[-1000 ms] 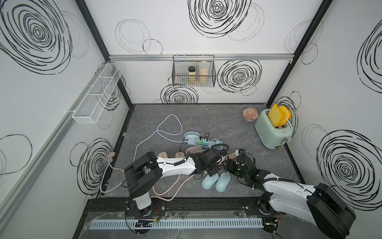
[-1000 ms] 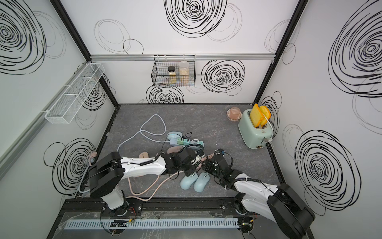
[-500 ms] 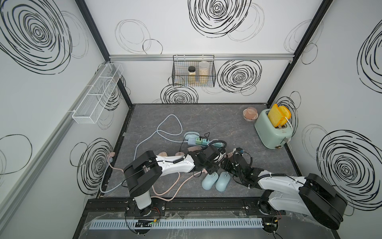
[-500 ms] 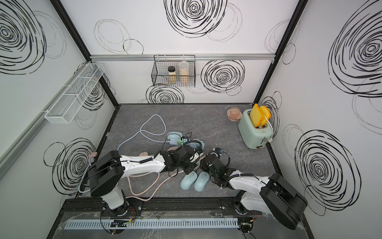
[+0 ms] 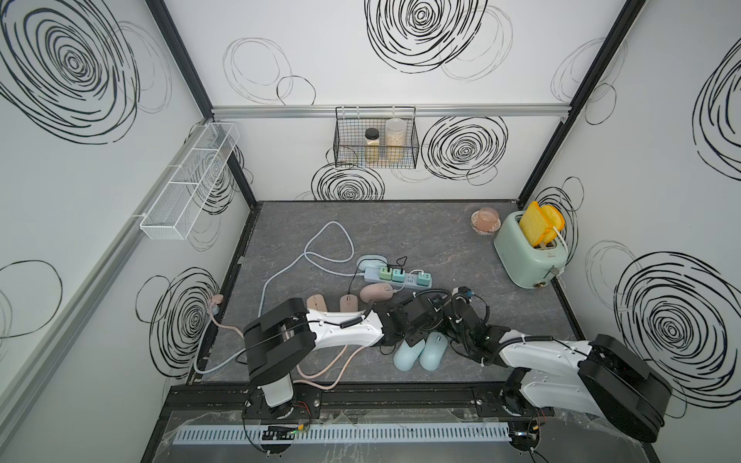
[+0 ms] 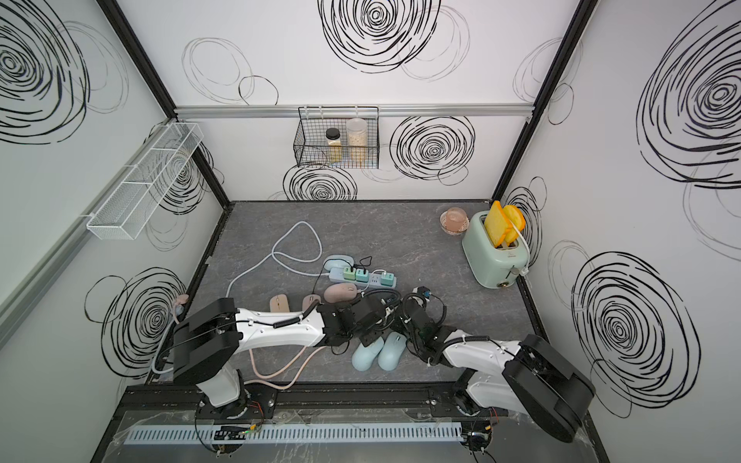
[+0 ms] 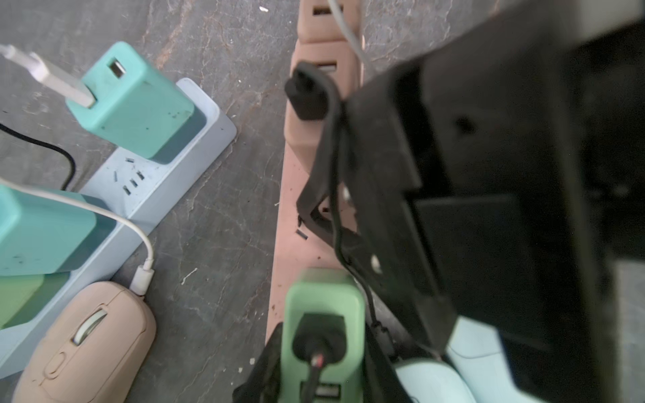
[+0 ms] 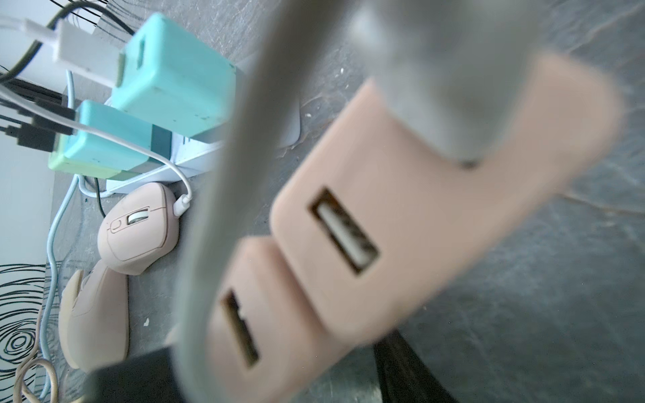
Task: Unplug the wireless mouse
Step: Remove the plug from the socket.
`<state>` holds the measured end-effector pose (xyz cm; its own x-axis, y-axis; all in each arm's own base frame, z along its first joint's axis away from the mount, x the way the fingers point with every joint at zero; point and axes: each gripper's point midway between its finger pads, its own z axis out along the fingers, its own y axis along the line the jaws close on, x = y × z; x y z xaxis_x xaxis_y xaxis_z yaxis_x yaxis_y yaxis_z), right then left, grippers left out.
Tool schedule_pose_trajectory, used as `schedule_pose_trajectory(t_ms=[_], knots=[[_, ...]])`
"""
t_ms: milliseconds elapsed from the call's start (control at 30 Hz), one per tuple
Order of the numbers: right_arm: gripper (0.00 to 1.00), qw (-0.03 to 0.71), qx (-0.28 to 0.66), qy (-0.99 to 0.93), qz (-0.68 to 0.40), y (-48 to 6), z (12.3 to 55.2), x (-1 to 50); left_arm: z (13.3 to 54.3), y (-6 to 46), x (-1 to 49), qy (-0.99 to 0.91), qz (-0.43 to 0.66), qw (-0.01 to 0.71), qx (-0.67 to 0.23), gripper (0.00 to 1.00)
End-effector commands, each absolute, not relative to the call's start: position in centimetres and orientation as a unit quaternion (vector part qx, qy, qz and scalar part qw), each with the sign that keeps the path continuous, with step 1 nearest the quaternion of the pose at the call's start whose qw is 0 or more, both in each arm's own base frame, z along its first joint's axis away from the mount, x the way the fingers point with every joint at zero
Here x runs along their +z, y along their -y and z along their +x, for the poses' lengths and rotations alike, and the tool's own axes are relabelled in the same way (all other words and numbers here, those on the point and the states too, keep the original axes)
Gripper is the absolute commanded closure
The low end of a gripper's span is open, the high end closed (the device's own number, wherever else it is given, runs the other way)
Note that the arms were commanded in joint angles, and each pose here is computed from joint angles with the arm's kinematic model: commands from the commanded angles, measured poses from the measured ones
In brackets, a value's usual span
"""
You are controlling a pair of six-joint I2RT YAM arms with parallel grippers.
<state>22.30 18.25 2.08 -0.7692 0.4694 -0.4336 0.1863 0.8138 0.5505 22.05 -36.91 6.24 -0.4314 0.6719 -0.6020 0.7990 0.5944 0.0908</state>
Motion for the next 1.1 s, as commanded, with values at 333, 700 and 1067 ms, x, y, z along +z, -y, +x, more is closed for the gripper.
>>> schedule_pose_trajectory(t_ms=[333, 700, 1067], knots=[[0.42, 0.189, 0.127, -0.954, 0.192, -13.4, 17.0, -4.3, 25.0, 38.2, 14.1, -0.815, 0.378, 0.415, -0.144, 1.00], [0.42, 0.186, 0.125, -0.955, 0.195, -13.2, 16.8, -4.5, 23.1, 40.0, 13.6, -0.813, 0.388, 0.360, -0.245, 1.00], [0.42, 0.179, 0.119, -0.957, 0.196, -13.2, 16.6, -4.9, 25.5, 38.5, 15.8, -0.790, 0.379, 0.475, -0.089, 1.00]])
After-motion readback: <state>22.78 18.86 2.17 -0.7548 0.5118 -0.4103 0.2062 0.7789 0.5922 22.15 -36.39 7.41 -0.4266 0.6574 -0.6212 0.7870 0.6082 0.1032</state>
